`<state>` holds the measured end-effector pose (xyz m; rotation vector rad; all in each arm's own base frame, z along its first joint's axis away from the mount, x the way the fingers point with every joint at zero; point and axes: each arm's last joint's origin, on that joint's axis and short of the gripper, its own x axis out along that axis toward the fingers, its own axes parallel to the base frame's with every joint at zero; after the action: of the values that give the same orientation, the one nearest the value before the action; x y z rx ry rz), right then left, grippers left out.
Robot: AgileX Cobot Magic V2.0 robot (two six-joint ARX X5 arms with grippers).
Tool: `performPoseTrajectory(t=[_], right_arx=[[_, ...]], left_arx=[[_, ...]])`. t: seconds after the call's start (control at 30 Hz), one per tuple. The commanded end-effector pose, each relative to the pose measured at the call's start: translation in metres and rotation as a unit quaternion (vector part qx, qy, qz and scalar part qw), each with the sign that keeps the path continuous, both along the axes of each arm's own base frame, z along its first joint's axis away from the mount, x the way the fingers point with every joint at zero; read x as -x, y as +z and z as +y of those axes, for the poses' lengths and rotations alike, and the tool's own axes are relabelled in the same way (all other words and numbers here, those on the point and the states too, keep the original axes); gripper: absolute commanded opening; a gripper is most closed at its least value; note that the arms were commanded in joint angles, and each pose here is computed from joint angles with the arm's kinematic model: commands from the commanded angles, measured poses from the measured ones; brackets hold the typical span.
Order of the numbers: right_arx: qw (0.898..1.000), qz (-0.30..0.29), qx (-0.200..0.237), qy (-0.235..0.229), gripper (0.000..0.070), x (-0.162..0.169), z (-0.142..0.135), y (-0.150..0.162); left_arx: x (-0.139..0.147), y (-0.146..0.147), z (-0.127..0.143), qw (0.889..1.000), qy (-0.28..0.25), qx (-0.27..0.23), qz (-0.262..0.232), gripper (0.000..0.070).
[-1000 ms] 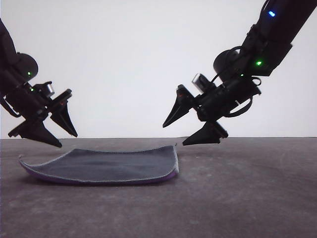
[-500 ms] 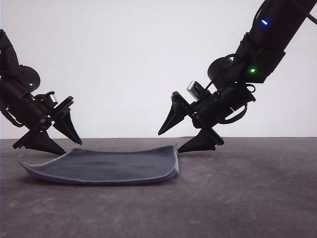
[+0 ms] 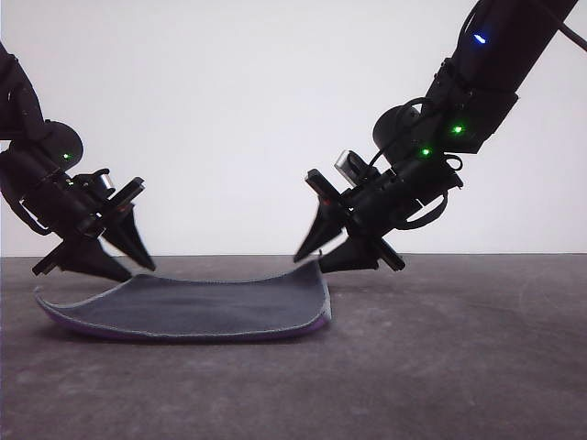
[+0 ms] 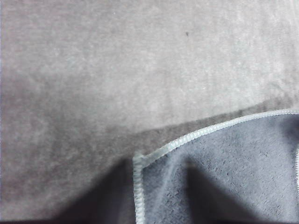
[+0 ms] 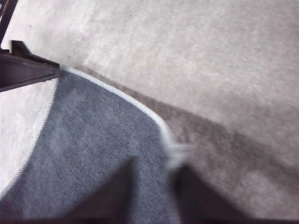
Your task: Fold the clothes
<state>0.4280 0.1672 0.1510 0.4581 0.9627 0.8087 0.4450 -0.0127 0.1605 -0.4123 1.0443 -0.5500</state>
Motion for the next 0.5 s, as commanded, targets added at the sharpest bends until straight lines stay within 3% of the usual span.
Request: performPoseTrajectory(t=[0.0,0.17,0.47], right_arx=[[1.0,-0.002,0.001,0.003,0.0,-0.004,0.003,-0.003],[1.0,0.008,-0.009,0.019,0.0,-0.003,0.002,-0.004],[0.992,0.051,-0.076,0.082,0.0,0.0,-0.006,-0.003]], left_arx=[[-0.005,-0.007,0.0,1.0,-0.01,-0.001,-0.004,0.0009],[-0.004,-0.007,0.0,1.0,-0.016,0.01,0.005,0.0009],[0.003,0.005,0.002,0.996,-0.06,0.038,0.044,0.0009]])
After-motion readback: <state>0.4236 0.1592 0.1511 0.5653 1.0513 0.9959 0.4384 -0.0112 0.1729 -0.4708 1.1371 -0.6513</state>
